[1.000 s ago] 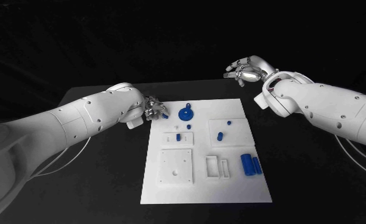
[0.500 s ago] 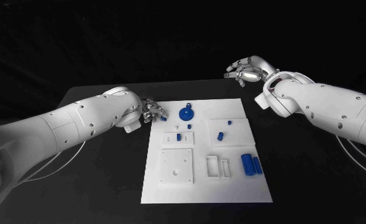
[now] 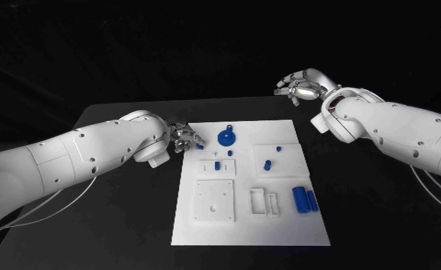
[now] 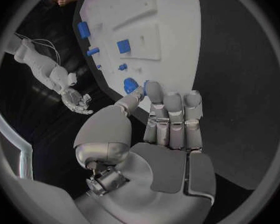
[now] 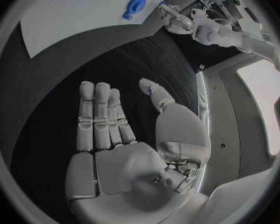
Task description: Assemble the parts on the task board
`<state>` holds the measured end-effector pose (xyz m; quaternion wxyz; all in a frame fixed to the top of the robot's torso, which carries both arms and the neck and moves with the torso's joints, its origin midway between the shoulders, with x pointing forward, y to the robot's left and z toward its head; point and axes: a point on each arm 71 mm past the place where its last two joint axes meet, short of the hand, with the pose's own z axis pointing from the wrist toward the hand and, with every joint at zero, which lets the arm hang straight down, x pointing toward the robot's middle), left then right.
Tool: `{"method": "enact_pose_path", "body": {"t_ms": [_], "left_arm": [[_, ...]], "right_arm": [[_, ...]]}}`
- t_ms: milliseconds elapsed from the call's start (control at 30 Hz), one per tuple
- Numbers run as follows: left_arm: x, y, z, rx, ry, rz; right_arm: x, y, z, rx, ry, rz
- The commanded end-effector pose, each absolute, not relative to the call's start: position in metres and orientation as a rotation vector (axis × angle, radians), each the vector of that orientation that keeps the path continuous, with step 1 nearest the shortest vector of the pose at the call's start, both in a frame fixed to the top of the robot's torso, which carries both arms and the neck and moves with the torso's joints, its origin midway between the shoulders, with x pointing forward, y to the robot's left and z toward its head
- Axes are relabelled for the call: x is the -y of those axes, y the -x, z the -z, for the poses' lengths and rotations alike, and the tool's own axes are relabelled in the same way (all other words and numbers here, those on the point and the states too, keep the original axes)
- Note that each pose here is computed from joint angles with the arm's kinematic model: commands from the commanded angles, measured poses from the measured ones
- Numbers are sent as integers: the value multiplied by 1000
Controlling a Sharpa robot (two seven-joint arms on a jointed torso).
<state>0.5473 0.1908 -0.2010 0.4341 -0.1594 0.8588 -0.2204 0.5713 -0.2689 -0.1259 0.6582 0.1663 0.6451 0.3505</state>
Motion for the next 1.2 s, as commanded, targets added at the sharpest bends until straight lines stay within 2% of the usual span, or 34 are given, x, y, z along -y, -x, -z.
{"method": "enact_pose_path", "body": {"t_ms": [33,433,800,1200], "left_arm": [[-190,-543,195,-2103,425,561],[-180,-517,194,-2125,381,625],[-170,-503,204,-2132,174,536],[-169,-498,215,-2100,130,503]], "right_arm": [[268,-571,126,-1466,-372,-801],[268,-570,129,-1470,-374,-801],[267,-570,129,-1472,-375,-805],[267,-570,129,-1472,-374,-807]]}}
